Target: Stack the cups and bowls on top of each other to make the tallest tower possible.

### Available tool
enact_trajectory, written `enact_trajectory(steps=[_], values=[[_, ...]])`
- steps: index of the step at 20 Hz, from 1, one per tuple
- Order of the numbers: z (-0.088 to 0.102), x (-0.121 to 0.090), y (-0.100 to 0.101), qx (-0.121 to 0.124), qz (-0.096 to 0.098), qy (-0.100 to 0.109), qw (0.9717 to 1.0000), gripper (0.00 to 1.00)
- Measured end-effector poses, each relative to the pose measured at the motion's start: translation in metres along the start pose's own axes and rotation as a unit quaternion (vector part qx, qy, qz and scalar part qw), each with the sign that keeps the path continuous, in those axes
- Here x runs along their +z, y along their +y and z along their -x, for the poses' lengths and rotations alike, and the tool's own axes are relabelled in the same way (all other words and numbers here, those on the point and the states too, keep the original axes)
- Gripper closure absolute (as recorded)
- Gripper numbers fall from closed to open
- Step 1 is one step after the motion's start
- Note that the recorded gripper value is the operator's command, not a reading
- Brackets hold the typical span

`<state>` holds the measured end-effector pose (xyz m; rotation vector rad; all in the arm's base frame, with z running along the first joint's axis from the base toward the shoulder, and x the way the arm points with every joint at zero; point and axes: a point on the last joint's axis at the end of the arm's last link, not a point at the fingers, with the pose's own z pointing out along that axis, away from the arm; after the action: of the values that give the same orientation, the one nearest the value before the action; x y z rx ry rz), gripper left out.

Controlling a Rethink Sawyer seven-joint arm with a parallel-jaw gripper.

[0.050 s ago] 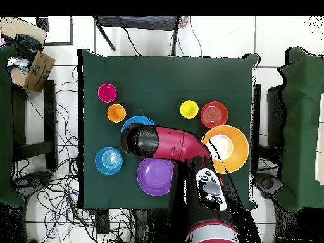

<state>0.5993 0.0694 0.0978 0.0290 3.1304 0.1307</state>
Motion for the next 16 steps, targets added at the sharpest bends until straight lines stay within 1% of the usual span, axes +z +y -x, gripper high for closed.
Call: enact_trajectory(steps=[10,16], values=[[0.0037,-0.0013,-0.0005,0.0,-0.001,-0.004,1.0,0.0],[0.0101,-0.0037,-0.0015,0.0,-0.002,-0.01,0.9999,0.0]])
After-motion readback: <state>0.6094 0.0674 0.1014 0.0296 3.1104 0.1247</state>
